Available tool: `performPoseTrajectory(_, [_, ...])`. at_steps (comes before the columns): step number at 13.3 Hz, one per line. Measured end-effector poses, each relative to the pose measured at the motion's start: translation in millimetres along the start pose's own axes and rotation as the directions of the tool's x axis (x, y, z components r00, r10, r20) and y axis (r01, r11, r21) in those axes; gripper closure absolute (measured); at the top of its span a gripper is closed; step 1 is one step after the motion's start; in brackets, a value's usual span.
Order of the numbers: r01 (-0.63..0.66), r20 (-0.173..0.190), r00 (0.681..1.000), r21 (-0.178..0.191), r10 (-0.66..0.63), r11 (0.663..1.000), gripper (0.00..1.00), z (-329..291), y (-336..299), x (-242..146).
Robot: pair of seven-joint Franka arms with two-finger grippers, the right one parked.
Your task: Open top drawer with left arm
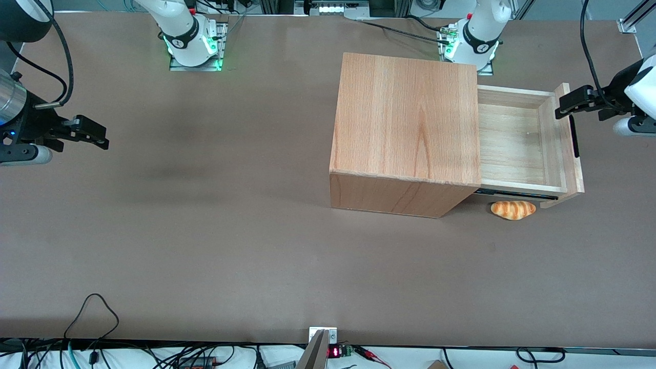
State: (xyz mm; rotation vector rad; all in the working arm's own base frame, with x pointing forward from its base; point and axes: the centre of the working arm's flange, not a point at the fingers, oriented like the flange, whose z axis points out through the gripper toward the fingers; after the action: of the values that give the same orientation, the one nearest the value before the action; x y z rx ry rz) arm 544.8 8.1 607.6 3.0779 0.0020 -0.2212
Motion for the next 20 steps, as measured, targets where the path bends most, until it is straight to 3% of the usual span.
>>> performPoseTrajectory(13, [-0.004,-0.045,0.999,0.004,0.004,1.0,0.0,-5.7,2.7,12.2])
performPoseTrajectory(16, [-0.005,-0.08,0.997,0.002,0.005,1.0,0.0,1.3,2.0,10.8])
performPoseTrajectory(20, [-0.022,-0.074,0.997,0.004,0.022,1.0,0.0,0.0,10.1,-4.3])
